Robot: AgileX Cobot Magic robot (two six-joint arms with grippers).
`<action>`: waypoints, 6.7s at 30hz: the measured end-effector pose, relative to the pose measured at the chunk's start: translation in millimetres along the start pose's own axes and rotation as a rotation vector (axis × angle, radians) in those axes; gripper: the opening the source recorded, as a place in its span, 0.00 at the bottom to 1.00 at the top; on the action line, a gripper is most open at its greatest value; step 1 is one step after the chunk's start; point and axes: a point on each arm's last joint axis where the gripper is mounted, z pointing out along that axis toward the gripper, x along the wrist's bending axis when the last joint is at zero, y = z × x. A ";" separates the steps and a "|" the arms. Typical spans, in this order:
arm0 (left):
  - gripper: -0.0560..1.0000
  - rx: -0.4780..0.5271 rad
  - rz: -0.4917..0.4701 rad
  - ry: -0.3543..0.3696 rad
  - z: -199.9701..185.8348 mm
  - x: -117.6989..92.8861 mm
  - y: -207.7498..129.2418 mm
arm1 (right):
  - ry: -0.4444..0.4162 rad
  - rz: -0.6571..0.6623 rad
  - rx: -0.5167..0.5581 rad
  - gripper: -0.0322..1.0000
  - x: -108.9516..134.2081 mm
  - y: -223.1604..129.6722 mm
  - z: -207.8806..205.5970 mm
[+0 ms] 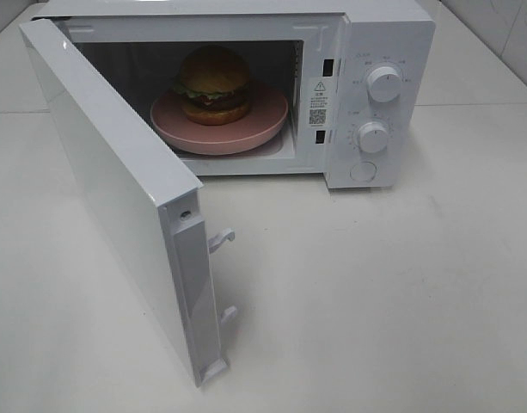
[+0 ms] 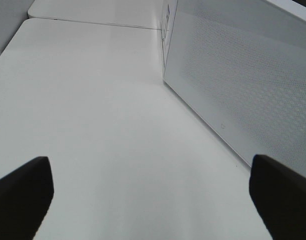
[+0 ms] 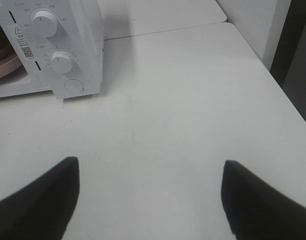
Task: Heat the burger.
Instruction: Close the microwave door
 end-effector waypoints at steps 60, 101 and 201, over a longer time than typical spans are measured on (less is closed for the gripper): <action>0.05 -0.285 -0.118 0.028 83.4 16.1 68.5 | 0.000 0.000 0.000 0.77 0.0 0.0 0.0; 0.05 -0.221 0.085 -0.063 226.9 27.2 41.4 | 0.001 0.001 0.000 0.77 0.1 0.0 0.0; 0.05 -0.057 0.231 -0.633 370.7 -247.0 45.8 | 0.002 0.001 0.000 0.77 0.1 0.0 0.0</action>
